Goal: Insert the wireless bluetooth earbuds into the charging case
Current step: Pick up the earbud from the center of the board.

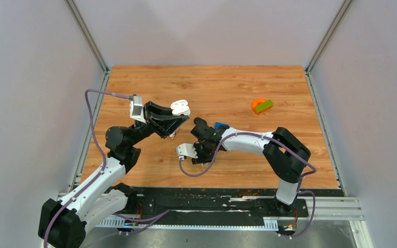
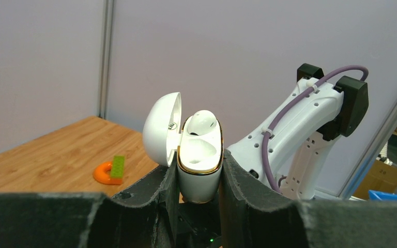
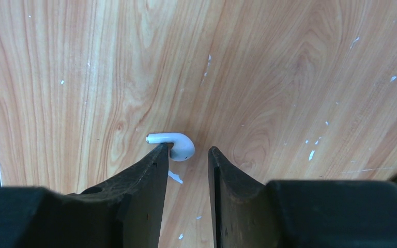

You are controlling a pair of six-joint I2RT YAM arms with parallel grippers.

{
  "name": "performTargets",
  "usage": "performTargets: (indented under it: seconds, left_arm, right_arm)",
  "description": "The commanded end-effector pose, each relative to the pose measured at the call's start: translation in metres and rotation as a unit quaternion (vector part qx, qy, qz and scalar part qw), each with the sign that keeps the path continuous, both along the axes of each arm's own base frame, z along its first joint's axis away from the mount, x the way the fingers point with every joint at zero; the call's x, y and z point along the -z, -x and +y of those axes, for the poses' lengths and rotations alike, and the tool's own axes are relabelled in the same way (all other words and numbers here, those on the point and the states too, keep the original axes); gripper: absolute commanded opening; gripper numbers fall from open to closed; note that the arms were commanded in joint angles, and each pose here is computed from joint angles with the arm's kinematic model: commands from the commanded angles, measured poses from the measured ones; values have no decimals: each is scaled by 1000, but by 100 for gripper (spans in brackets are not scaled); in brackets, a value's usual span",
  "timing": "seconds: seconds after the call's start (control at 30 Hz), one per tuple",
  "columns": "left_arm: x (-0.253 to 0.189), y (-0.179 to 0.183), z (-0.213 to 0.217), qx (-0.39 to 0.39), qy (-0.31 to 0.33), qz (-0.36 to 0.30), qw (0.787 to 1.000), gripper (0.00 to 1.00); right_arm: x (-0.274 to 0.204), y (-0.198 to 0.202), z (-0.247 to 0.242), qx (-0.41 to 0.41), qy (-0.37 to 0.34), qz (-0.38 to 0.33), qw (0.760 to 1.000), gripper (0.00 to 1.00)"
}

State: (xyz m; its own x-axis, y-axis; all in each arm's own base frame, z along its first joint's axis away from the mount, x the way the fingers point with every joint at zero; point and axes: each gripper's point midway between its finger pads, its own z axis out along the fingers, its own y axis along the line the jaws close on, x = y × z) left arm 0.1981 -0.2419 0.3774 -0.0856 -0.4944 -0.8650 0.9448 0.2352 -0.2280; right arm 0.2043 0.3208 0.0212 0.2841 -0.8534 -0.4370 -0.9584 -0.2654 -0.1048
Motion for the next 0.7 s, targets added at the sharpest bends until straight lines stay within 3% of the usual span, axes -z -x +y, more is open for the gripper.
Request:
performTargets:
  seconds: [0.0, 0.53, 0.67]
  left_arm:
    - [-13, 8, 3, 3, 17, -21, 1000, 0]
    - [-10, 7, 3, 3, 15, -18, 1000, 0]
    - [-11, 8, 3, 4, 14, -18, 1000, 0]
  right_arm:
    - [4, 9, 8, -21, -4, 26, 999, 35]
    - [16, 14, -2, -19, 22, 43, 999, 33]
    - [19, 17, -4, -18, 25, 49, 998, 29]
